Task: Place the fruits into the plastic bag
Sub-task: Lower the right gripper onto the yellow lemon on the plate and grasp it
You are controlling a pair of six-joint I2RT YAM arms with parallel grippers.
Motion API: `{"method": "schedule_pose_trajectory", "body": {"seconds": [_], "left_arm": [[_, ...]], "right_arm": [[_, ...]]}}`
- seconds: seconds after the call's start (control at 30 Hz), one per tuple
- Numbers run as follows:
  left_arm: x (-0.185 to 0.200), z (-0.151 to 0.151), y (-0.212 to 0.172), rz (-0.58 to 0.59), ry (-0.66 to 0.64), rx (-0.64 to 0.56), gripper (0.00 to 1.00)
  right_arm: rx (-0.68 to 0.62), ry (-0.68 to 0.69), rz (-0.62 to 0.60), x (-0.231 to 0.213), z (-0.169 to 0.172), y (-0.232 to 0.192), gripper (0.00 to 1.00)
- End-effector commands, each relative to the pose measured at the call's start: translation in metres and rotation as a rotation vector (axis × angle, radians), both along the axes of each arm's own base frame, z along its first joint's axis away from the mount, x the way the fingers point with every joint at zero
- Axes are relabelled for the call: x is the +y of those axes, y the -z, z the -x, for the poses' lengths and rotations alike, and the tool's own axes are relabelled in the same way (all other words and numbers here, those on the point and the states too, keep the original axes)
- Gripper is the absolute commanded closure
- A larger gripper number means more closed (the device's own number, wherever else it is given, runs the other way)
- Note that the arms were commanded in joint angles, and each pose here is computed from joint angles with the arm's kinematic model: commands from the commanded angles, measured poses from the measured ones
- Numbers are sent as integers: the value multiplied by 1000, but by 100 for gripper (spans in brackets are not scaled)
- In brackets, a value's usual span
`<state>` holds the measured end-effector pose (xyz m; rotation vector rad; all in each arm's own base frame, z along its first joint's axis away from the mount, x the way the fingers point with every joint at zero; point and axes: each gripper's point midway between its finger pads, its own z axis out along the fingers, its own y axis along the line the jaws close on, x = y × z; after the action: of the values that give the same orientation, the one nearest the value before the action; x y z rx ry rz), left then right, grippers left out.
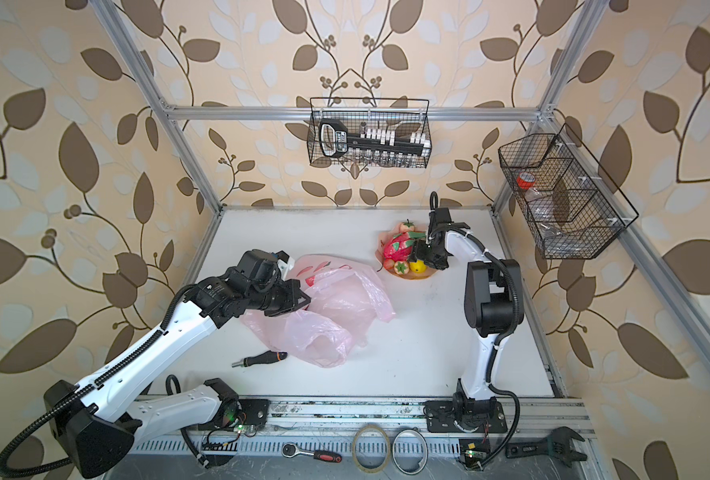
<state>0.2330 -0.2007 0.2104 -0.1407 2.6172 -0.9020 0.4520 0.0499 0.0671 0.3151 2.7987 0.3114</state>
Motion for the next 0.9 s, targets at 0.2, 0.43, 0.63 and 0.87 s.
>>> {"method": "schedule_pose_trajectory", "body": {"seconds": [0.2, 0.43, 0.63, 0.87], "left_arm": [[-1, -2, -14, 23, 3, -37, 100], [-2, -1, -13, 24, 9, -32, 100], [-1, -1, -12, 23, 9, -32, 100], [-1, 0, -11, 26, 12, -33, 100]], "right_arm": [[30, -19, 51, -1, -4, 15, 33], [34, -14, 61, 0, -2, 16, 36], [3, -18, 62, 1, -3, 2, 48], [-17, -26, 47, 3, 0, -10, 60]]}}
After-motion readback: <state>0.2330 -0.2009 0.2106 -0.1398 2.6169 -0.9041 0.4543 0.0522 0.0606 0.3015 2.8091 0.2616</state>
